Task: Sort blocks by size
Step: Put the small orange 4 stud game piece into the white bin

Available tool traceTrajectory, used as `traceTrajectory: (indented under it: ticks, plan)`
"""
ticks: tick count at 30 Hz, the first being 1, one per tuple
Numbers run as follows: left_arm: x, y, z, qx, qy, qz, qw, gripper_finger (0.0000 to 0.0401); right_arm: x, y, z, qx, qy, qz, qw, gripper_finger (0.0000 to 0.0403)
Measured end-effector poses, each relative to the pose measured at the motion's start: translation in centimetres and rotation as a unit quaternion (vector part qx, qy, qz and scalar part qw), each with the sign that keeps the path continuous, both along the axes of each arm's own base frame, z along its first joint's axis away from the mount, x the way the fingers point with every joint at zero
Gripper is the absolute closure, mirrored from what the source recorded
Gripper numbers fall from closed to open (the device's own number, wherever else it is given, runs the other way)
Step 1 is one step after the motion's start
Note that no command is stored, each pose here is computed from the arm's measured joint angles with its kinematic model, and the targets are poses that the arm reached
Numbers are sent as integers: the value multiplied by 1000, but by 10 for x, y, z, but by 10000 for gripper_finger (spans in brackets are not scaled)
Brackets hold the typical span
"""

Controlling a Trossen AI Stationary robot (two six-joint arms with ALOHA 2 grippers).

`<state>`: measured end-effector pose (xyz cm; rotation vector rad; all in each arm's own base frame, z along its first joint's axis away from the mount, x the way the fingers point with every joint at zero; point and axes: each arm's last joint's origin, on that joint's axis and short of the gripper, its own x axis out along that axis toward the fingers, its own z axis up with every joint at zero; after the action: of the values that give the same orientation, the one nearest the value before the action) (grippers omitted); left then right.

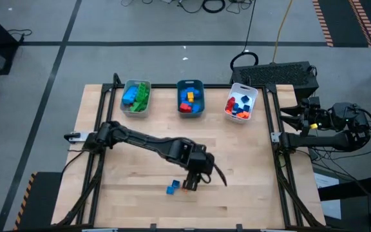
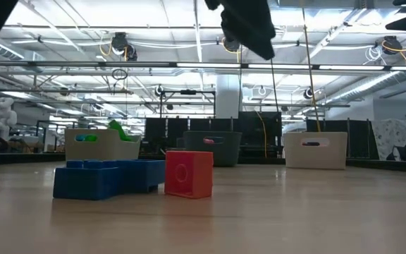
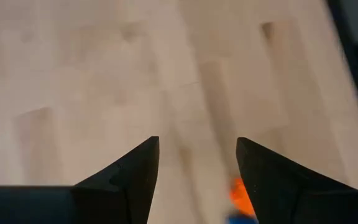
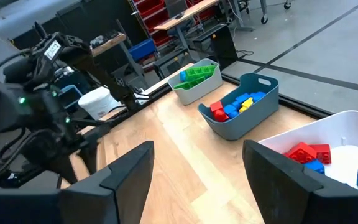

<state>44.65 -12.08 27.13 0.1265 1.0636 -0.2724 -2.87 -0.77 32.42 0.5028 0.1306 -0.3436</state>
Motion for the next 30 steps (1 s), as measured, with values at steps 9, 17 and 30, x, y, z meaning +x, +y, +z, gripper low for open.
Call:
traceTrajectory:
  ticks: [9, 17, 30]
  plan:
    - [-21, -30, -31, 19, 66, -80, 994, 186, 0, 0, 0, 0, 0, 0, 1000, 165]
    - [-36, -56, -63, 37, 81, -122, 989, 186, 0, 0, 0, 0, 0, 0, 1000, 165]
    - [-39, -58, -87, 38, 71, -126, 989, 186, 0, 0, 0, 12, -3, -3, 1000, 165]
